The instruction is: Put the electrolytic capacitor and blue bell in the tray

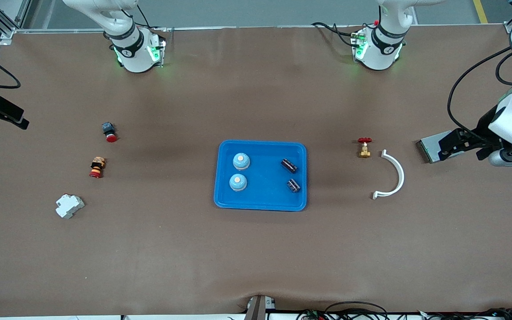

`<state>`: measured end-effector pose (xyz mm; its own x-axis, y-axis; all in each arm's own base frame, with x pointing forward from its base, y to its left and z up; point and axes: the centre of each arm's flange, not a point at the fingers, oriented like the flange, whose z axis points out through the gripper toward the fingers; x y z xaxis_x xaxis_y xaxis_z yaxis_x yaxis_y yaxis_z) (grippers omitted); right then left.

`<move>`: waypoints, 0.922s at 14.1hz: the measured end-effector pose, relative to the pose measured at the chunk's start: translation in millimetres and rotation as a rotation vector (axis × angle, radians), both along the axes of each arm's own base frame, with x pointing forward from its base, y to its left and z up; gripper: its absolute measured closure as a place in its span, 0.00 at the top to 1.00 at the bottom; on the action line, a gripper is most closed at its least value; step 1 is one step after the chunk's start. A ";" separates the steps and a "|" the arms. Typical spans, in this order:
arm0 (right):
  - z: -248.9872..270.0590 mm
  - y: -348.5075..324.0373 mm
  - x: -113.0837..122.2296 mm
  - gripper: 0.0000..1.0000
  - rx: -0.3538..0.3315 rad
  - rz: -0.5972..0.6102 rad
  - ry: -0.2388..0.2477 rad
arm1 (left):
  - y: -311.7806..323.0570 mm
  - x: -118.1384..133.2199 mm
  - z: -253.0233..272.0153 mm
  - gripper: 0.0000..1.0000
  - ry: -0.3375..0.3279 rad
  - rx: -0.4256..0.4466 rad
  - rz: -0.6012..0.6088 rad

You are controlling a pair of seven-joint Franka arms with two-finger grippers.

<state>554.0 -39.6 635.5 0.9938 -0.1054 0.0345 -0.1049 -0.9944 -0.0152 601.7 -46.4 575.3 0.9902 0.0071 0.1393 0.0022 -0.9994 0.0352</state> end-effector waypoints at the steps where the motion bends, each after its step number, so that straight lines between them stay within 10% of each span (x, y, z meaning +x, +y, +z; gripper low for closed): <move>1: 0.0 0.3 0.0 1.00 0.000 0.000 0.000 | 0.0 0.0 0.0 1.00 0.000 0.000 0.000; 13: 0.2 3.2 0.1 1.00 0.001 0.006 -0.001 | 1.6 3.9 -7.0 1.00 0.017 -0.001 0.002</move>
<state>554.2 -36.4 635.7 0.9944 -0.0998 0.0352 -0.0993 -0.9949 -0.0161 605.7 -44.9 568.3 0.9924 0.0093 0.1225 0.0049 -0.9993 0.0359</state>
